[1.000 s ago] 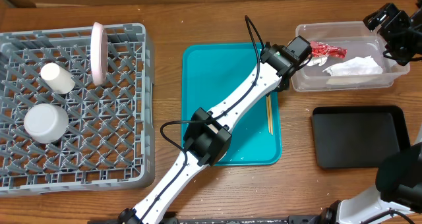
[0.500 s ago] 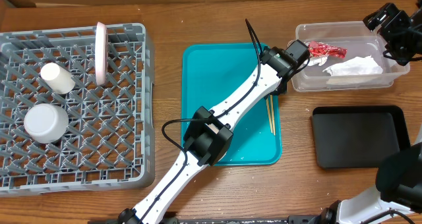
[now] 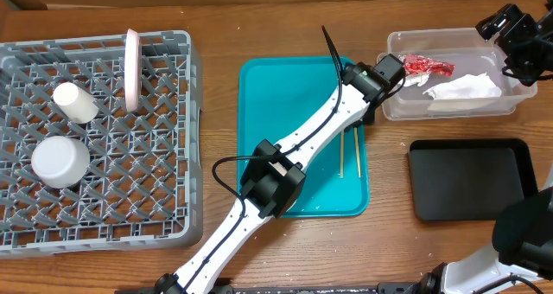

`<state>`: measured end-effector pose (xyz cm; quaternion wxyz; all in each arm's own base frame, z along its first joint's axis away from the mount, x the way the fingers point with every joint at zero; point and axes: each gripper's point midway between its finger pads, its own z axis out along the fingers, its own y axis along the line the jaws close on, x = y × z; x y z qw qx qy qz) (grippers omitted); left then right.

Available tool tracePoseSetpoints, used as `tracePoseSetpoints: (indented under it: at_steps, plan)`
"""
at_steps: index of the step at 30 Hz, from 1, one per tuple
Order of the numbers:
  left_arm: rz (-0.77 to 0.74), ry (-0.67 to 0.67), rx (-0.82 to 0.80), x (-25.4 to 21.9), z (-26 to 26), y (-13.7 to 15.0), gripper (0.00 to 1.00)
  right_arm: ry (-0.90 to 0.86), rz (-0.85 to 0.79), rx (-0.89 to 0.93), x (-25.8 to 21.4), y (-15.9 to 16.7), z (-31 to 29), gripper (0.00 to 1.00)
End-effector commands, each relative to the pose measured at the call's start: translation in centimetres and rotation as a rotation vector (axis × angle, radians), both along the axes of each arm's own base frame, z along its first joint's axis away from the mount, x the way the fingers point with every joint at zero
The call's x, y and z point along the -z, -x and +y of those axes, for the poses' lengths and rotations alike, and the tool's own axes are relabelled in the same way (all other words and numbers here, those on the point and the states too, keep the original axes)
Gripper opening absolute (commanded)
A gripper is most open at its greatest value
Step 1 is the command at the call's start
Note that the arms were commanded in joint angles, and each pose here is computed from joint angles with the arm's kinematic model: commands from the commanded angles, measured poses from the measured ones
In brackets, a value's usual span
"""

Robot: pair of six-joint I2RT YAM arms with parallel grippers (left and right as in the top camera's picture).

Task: Sort waste into correct bins and load items into the dishwasher
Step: 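Reach the left gripper to the chopsticks and grasp one chopstick, then carry the chopstick to the rack and drop it in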

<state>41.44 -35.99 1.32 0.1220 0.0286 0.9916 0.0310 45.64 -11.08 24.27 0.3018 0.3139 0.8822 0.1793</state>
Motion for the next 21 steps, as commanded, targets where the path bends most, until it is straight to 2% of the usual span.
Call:
tracePoseSetpoints:
  at_steps: [1, 7, 11, 14, 17, 21]
  plan:
    - [-0.086, 0.046, 0.111, -6.0, 0.1, -1.8, 0.04, 0.012, -0.041, 0.001, -1.7, -0.1, -0.1, 1.0]
    - [-0.255, 0.055, 0.274, -17.7, 4.2, -3.8, 0.04, 0.012, -0.041, 0.001, -1.7, -0.1, -0.1, 1.0]
    - [-0.295, 0.023, 0.233, -22.5, 10.4, -4.6, 0.04, 0.012, -0.041, 0.001, -1.7, -0.1, -0.1, 1.0]
    - [-0.258, -0.019, 0.145, -24.0, 16.7, -4.7, 0.04, 0.012, -0.041, 0.001, -1.7, -0.1, -0.1, 1.0]
    - [-0.242, -0.021, 0.114, -24.4, 21.2, -5.8, 0.04, 0.012, -0.041, 0.001, -1.7, -0.1, -0.1, 1.0]
    - [-0.218, -0.043, -0.026, -23.8, 28.2, -7.4, 0.04, 0.012, -0.041, 0.001, -1.7, -0.1, -0.1, 1.0]
